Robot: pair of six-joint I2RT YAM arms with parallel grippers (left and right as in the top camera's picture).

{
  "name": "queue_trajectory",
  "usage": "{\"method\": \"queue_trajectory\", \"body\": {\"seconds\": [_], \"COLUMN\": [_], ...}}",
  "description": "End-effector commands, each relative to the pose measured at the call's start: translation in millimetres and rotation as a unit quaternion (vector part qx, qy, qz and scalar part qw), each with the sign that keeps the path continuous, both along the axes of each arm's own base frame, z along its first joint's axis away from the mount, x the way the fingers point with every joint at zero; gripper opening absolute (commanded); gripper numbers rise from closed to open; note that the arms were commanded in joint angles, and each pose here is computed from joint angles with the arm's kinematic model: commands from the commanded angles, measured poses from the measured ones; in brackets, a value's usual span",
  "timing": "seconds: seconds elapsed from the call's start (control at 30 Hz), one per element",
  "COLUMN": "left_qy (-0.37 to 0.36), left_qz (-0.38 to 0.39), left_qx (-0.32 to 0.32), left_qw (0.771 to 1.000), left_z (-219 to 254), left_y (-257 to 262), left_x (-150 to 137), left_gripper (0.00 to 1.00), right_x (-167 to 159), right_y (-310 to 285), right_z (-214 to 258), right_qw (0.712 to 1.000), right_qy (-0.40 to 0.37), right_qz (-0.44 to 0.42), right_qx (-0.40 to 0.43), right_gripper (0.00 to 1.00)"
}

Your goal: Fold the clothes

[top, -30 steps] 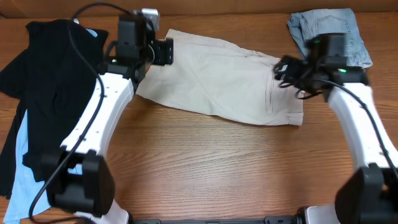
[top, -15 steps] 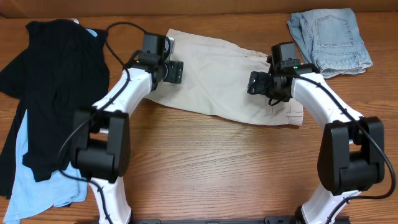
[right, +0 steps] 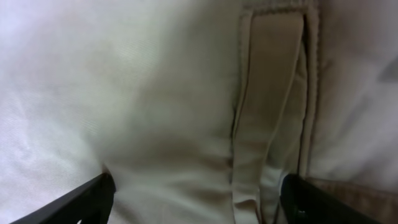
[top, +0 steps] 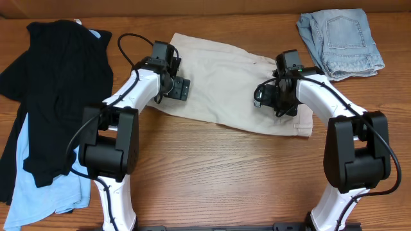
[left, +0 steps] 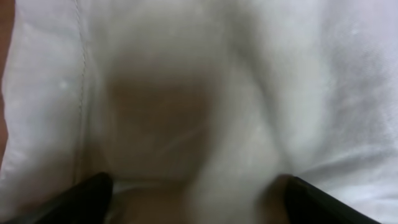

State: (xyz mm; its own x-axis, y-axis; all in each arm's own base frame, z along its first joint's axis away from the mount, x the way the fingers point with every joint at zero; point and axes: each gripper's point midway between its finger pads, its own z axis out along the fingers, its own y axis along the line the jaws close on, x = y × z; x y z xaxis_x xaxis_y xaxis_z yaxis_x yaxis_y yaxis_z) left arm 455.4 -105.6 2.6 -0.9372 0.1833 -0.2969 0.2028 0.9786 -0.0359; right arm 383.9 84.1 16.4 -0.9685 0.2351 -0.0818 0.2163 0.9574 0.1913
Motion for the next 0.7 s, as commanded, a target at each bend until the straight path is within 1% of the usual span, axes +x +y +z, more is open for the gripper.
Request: {"method": "queue_trajectory", "body": {"seconds": [0.0, 0.1, 0.2, 0.33, 0.43, 0.57, 0.63, 0.67], "left_qy": [0.102, 0.164, 0.201, 0.208, 0.180, 0.104, 0.061, 0.038], "left_qz": [0.006, 0.028, 0.043, 0.052, 0.051, 0.050, 0.050, 0.047], "left_qx": [0.014, 0.027, 0.034, 0.034, 0.027, 0.008, -0.002, -0.008], "left_qw": [0.995, 0.986, 0.978, 0.976, 0.982, 0.993, 0.997, 0.998], "left_z": [-33, -34, -31, -18, 5, 56, 84, 99], "left_y": [8, 17, 25, 29, 28, 25, 24, 23], "left_x": [-49, -79, -97, -103, -97, -83, -76, -74], "left_gripper": [0.81, 0.72, 0.71, 0.73, 0.76, 0.81, 0.89, 0.97], "right_x": [-21, -39, -51, -61, -65, -65, -67, -68], "right_y": [6, 10, 20, 37, 48, 49, 44, 40], "right_z": [-13, -14, -13, -7, 10, 43, 65, 75], "right_qw": [0.998, 0.996, 0.995, 0.994, 0.995, 0.998, 0.999, 0.999], "right_qy": [0.053, 0.085, 0.102, 0.106, 0.093, 0.059, 0.038, 0.028], "right_qz": [-0.014, -0.005, 0.011, 0.032, 0.038, 0.032, 0.027, 0.022], "right_qx": [0.010, 0.003, -0.002, -0.005, -0.003, 0.007, 0.013, 0.014], "right_gripper": [0.87, 0.86, 0.85, 0.85, 0.85, 0.85, 0.86, 0.86]}}
